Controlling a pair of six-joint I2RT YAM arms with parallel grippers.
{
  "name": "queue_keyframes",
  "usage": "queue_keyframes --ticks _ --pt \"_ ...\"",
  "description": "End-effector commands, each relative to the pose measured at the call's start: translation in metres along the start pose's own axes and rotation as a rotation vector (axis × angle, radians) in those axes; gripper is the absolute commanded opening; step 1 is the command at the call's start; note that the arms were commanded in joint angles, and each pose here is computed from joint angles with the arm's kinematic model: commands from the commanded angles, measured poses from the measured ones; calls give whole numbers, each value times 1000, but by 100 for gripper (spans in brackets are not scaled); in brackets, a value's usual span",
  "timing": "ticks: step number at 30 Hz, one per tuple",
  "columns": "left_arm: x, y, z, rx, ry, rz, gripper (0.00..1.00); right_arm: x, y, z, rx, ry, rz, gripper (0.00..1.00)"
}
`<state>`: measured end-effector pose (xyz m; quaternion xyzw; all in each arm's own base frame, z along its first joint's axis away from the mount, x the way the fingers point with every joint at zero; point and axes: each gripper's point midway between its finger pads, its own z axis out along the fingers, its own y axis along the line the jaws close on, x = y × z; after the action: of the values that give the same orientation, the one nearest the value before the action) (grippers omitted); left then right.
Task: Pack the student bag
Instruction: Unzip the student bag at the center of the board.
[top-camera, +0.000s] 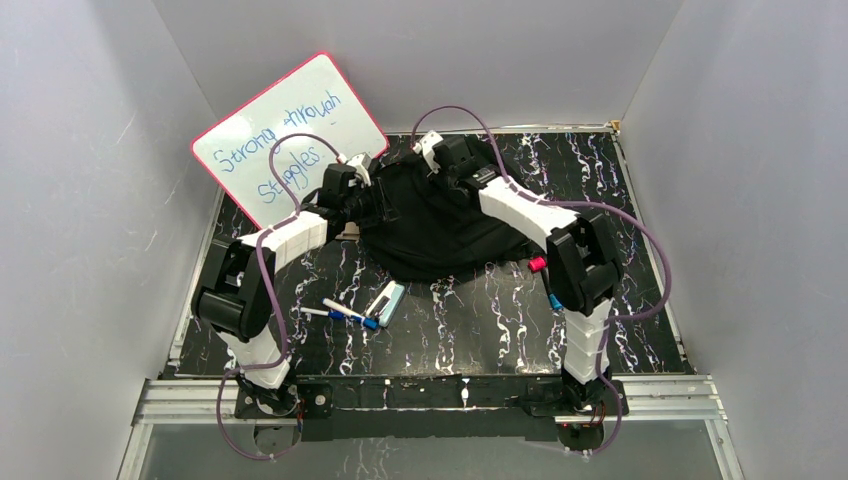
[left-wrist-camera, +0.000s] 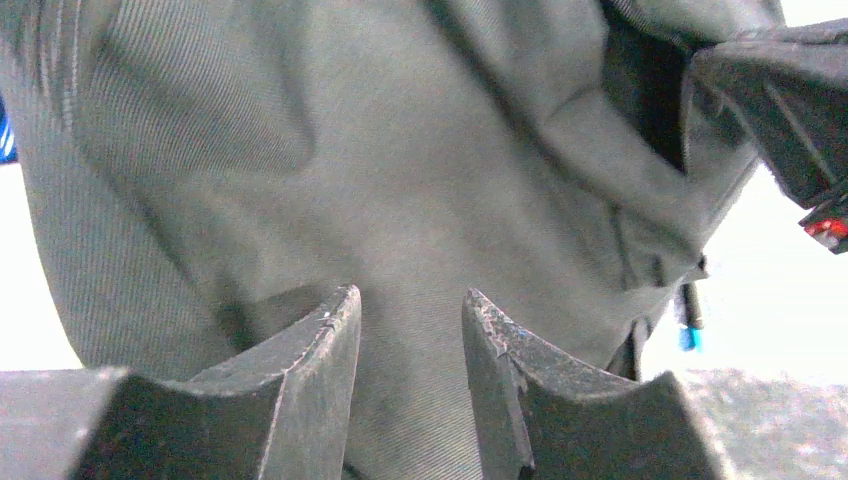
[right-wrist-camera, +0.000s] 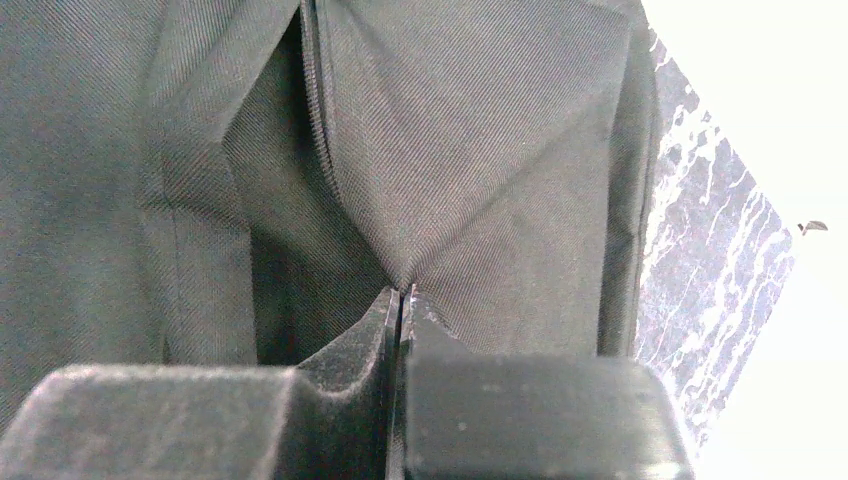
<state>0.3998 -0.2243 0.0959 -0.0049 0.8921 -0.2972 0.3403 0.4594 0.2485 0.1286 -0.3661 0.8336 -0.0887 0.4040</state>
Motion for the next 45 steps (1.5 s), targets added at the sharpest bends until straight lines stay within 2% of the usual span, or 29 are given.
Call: queue_keyframes --ticks 1,8,16,29,38,45 --pt "-51 -44 -9 126 -112 39 40 -48 -24 -39 14 -196 93 7" --pt "-81 -83 -4 287 -166 39 40 -60 -12 -48 -98 -270 152 7" --pt "-66 -104 27 364 -114 46 35 -65 -9 -51 -191 -307 221 7" --pt "-49 -96 80 321 -45 17 33 -63 -13 -57 -201 -310 232 8" --pt "-17 -66 94 225 29 -13 33 -64 -15 -63 -211 -336 245 10" --pt "-18 -70 101 242 33 -26 33 -64 2 -65 -302 -348 232 14"
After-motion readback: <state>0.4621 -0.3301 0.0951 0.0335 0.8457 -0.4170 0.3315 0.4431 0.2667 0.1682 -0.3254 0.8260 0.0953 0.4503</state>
